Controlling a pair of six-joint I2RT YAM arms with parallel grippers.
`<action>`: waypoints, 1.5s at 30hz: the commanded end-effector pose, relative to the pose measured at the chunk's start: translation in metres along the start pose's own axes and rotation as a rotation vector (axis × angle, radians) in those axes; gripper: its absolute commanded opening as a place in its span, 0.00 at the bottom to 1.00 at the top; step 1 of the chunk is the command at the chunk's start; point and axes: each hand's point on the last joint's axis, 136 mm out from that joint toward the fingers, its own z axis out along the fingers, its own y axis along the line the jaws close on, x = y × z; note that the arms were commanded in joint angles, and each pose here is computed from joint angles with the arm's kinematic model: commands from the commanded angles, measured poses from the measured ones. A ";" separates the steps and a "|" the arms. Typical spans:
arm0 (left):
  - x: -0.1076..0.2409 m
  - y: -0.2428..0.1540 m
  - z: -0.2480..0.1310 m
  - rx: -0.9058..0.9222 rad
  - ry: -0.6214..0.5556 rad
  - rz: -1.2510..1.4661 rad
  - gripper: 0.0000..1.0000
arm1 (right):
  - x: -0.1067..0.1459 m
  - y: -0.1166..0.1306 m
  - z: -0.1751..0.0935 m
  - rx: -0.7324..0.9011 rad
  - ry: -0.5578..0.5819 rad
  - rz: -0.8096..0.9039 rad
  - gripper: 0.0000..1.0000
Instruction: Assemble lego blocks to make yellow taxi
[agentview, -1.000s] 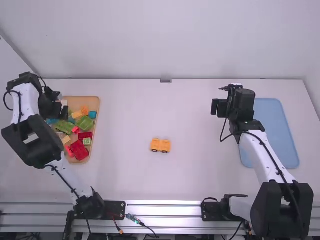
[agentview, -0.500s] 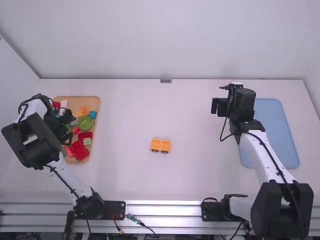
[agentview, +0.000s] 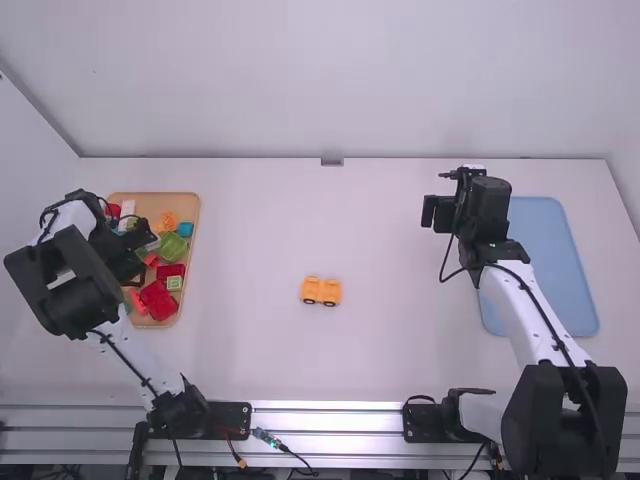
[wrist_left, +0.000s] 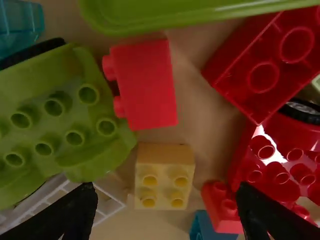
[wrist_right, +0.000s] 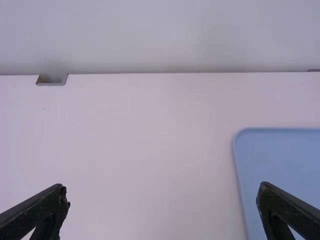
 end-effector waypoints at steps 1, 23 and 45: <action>-0.002 -0.006 0.004 0.016 -0.011 0.021 0.74 | -0.016 0.004 -0.005 -0.012 -0.038 0.005 0.99; 0.005 -0.006 0.019 0.009 -0.046 0.047 0.68 | -0.016 0.020 -0.005 -0.037 -0.038 -0.030 1.00; 0.004 -0.002 0.034 -0.028 -0.093 0.029 0.65 | -0.016 0.022 -0.005 -0.041 -0.038 -0.032 0.98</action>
